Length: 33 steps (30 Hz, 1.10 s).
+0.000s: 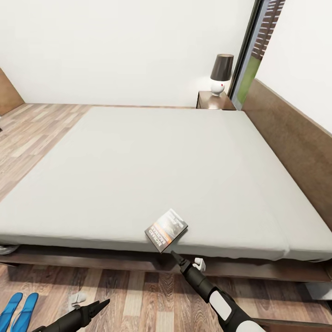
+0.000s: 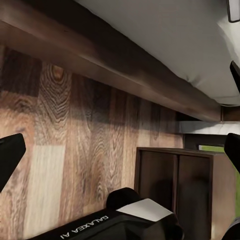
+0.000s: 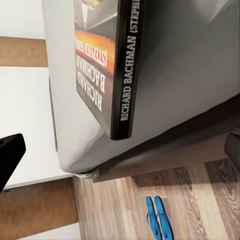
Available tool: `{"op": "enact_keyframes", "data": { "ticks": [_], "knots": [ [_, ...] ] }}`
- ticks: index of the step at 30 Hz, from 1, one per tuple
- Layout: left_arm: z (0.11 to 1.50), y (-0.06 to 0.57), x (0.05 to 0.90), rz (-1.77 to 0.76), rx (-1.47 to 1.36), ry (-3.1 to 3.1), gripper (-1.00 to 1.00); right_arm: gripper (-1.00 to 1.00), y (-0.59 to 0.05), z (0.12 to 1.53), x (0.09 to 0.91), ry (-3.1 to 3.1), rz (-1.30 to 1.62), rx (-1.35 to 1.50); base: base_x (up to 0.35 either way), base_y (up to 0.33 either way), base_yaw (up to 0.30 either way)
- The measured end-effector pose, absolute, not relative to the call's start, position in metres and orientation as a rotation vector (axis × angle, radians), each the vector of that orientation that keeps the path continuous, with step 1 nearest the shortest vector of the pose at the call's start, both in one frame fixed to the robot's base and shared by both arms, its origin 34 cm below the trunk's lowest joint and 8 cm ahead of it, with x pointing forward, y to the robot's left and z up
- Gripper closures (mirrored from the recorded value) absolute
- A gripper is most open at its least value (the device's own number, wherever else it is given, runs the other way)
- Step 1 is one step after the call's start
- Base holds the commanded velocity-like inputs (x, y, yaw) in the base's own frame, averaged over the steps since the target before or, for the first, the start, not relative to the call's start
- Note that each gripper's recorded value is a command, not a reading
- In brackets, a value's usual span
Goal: In the bedroom, move the book from the bed onto either nightstand, and place the two sandals side by side next to the bed.
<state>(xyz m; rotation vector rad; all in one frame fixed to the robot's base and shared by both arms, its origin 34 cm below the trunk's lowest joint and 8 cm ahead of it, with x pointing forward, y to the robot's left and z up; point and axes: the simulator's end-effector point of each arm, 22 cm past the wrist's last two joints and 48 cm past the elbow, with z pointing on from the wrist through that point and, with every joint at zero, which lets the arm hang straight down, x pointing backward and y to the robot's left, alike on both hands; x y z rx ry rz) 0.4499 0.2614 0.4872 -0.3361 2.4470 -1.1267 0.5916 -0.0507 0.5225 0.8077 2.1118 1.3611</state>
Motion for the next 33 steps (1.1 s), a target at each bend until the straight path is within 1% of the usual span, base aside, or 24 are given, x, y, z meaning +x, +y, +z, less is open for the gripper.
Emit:
{"op": "enact_keyframes", "data": {
  "ticks": [8, 14, 23, 33],
  "knots": [
    [0.4853, 0.2617, 0.45, -1.125, -0.337, 2.447, -1.0, -1.0, -0.0507, 0.5207, 0.5914, 2.112, 1.361, 0.808, 0.0, 0.004, 0.0],
    [0.4855, 0.2618, 0.4502, -1.125, -0.336, 2.445, -1.0, -1.0, -0.0507, 0.5207, 0.5914, 2.112, 1.361, 0.808, 0.0, 0.15, 0.0],
    [0.4855, 0.2618, 0.4503, -1.125, -0.337, 2.445, -1.0, -1.0, -0.0507, 0.5207, 0.5914, 2.112, 1.361, 0.808, 0.003, 0.019, 0.0],
    [0.4858, 0.2615, 0.4502, -1.127, -0.336, 2.444, -1.0, -1.0, -0.0507, 0.5208, 0.5915, 2.111, 1.361, 0.807, 0.124, 0.112, 0.0]
  ]
}}
